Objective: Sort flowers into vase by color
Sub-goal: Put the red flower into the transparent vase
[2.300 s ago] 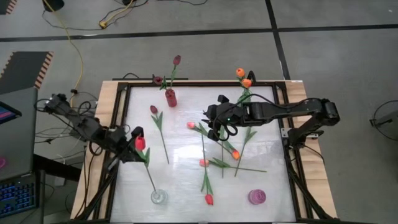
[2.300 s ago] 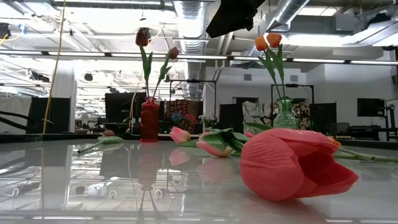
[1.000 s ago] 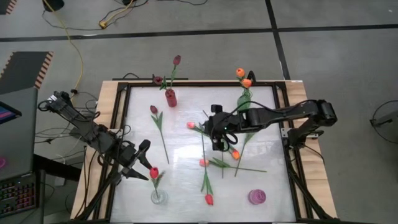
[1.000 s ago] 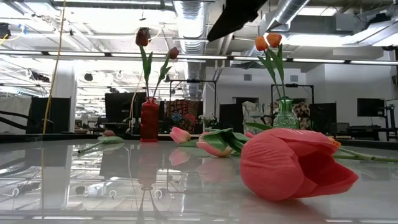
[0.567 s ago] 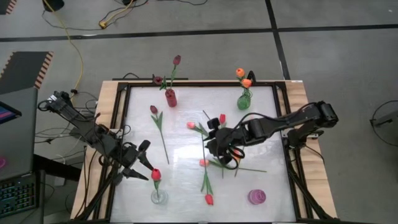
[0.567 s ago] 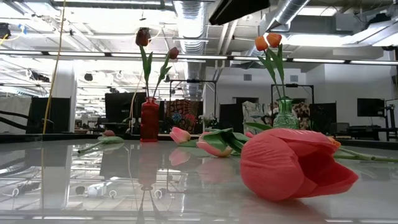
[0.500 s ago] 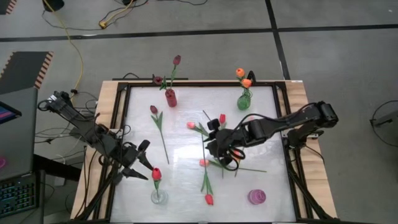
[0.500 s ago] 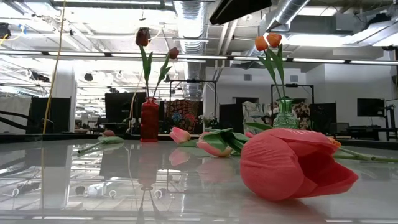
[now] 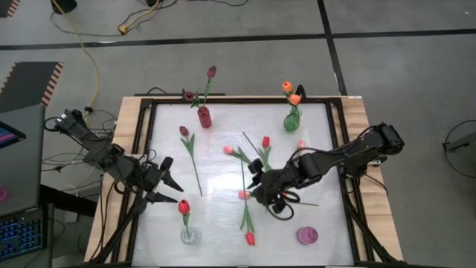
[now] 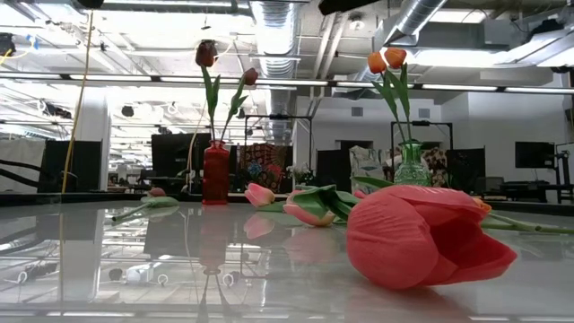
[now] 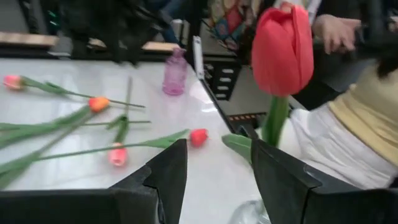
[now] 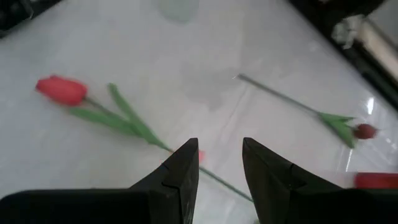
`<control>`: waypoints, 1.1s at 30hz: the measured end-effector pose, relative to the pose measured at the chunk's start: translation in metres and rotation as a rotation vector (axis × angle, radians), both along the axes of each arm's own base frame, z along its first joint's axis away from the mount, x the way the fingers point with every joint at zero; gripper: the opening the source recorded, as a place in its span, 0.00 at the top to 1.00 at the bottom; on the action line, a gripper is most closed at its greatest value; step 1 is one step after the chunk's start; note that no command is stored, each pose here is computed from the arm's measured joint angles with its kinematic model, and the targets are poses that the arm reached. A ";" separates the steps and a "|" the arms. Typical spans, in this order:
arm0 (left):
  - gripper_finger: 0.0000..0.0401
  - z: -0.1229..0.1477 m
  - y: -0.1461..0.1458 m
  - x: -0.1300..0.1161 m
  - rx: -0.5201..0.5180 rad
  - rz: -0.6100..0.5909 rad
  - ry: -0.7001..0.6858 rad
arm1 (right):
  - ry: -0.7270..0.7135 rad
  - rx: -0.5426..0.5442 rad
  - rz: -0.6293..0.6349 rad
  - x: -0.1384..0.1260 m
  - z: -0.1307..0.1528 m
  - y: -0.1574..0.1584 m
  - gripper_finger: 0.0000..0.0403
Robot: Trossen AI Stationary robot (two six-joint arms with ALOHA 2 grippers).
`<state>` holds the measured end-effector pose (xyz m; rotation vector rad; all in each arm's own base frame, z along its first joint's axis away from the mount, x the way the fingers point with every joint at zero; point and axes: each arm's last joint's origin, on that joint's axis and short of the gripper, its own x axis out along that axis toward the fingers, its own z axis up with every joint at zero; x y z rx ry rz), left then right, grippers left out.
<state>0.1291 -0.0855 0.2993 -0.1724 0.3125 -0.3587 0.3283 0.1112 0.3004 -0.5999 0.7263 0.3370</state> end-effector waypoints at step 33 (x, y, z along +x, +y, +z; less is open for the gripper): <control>0.59 0.000 0.001 0.001 0.006 0.052 -0.007 | 0.257 -0.457 0.444 0.047 -0.145 0.046 0.65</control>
